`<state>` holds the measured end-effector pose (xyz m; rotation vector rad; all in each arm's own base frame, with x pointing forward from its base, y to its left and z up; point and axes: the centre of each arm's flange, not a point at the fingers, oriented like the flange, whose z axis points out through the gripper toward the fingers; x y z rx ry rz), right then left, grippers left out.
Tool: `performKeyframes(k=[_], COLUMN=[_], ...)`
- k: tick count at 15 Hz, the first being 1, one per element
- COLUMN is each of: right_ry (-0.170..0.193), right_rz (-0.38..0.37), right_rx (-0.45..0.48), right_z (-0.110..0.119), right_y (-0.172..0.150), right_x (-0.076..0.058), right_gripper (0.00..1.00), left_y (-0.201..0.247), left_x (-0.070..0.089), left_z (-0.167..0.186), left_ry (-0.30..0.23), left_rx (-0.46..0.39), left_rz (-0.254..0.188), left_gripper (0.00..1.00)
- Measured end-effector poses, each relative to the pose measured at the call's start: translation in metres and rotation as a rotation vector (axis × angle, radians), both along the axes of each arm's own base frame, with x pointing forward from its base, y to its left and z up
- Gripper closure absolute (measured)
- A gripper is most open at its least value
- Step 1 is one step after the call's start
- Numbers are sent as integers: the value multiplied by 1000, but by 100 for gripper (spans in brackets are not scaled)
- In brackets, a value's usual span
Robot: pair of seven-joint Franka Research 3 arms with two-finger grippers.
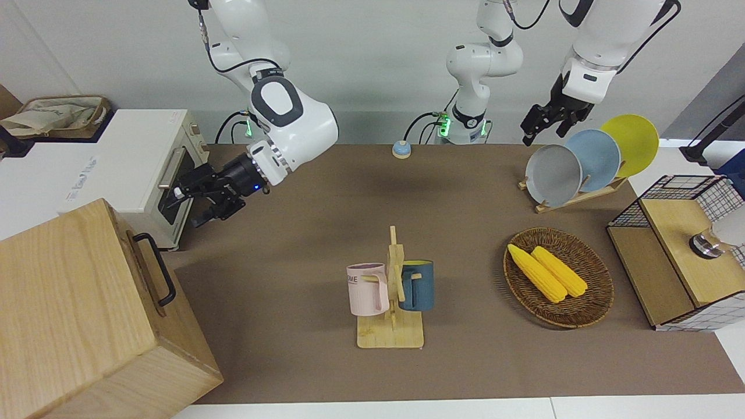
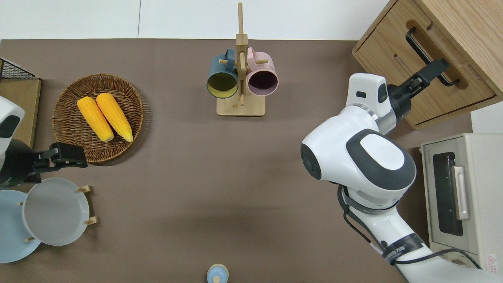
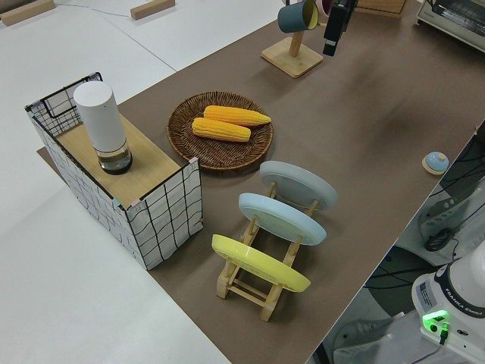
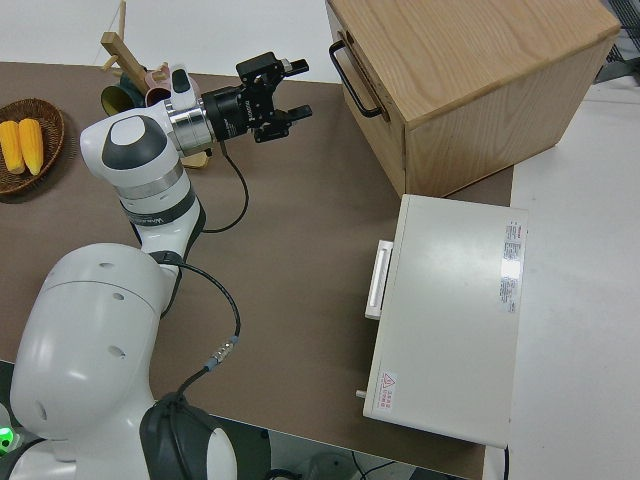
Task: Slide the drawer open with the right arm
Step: 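Raise the right arm and reach the right gripper toward the drawer's black handle, then close the right gripper on the black bar handle of the drawer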
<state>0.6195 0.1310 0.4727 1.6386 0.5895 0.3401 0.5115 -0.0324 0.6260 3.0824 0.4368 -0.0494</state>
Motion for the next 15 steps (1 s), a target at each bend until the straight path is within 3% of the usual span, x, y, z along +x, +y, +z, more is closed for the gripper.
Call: performKeyframes(k=[5,8,11,15], right_ry=[-35,-47,-91,-117], right_rz=[23,42,54,76], right_rx=[-54,-39,-56,-67], right_z=[-22,-36,-48,-64], right_y=[-13,-20,-37,-39], right_x=[12,18,26,31], right_gripper=[2,2,2,2], left_y=[0,0,0,0], left_x=[0,0,0,0], left_z=[0,0,0,0], left_ry=[0,0,0,0], left_rx=[0,0,0,0], left_rz=[0,0,0,0], left_gripper=[0,0,0,0])
